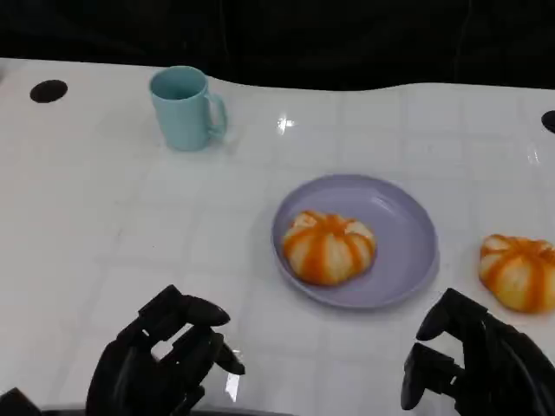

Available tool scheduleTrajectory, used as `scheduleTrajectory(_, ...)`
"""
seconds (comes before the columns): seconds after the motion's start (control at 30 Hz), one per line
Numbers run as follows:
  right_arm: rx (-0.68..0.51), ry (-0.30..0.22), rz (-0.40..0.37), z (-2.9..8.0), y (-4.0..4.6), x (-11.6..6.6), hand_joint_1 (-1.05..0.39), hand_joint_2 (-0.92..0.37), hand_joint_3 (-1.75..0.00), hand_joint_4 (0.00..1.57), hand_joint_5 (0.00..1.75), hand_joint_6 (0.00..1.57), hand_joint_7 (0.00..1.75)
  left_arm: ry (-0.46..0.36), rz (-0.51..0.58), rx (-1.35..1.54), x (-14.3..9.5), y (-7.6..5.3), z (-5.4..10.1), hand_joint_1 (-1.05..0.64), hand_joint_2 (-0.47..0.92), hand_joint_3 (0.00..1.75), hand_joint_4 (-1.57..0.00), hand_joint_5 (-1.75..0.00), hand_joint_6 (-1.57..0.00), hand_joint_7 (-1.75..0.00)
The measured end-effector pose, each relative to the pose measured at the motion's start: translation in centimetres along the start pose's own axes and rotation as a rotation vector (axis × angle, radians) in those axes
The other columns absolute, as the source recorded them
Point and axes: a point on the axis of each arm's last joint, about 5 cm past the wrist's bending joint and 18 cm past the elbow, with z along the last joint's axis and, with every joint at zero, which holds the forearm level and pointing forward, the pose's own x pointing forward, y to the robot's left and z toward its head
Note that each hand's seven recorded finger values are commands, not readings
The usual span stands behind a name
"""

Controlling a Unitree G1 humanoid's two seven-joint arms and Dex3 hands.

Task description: Grasp the bread from the table and place it into the plate.

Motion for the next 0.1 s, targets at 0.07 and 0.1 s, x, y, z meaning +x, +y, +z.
scheduleTrajectory(0.07,0.000,0.001,0.000,-0.02,-0.01,0.02,-0.54,-0.92,-0.48,0.76,1.75,0.47,1.74,0.001,0.003,0.000,-0.02,0.05,-0.02,-0.55,0.92,0.30,-0.59,-1.74,-0.58,-1.29)
scheduleTrajectory(0.1,0.000,0.001,0.000,-0.02,-0.01,0.02,-0.54,-0.92,-0.48,0.76,1.75,0.47,1.74,0.003,0.005,0.001,-0.04,0.08,-0.05,-0.55,0.92,0.29,-0.59,-1.74,-0.58,-1.30)
